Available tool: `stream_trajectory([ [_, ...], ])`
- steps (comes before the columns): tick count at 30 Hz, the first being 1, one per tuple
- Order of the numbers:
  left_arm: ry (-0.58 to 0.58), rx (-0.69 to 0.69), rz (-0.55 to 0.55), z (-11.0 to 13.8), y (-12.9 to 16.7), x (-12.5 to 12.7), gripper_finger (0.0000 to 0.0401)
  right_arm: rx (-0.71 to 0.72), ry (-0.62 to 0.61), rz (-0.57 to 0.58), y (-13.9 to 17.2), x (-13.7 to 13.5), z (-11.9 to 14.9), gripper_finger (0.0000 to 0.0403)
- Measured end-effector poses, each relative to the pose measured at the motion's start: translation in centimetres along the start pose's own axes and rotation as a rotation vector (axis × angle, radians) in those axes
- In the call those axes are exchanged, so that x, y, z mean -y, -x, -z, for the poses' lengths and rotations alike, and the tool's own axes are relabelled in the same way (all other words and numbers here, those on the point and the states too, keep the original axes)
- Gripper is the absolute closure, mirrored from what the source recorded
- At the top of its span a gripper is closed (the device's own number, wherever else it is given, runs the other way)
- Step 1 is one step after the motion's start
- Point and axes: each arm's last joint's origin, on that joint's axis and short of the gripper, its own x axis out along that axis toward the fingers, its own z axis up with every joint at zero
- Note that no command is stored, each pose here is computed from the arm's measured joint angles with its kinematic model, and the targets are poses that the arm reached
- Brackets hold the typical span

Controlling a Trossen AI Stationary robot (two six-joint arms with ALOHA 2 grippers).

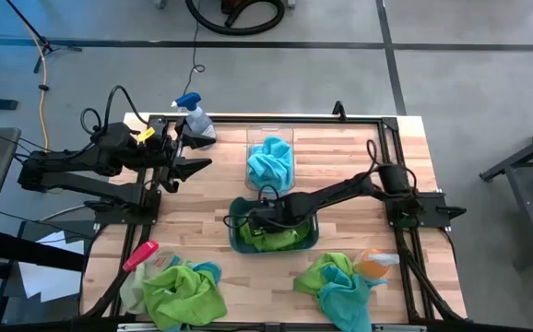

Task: Sort microfiber towel by color & place in baskets
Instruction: Put the green microfiber towel into the blue bin

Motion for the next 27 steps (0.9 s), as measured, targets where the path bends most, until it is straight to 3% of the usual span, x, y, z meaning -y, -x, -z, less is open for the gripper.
stream_trajectory([
  [12,0.0,-0.005,-0.001,0.0,0.0,0.0,0.0135,-0.015,0.005,0.027,-1.3,0.2,-0.5,0.0389],
  [23,0.001,-0.003,-0.001,0.0,0.0,0.0,0.0135,-0.037,0.078,-0.008,0.3,0.2,-0.8,0.0199],
  [27,0.001,-0.003,0.0,0.0,0.0,0.0,0.0135,-0.055,0.101,-0.038,1.8,0.1,-0.9,0.0157],
])
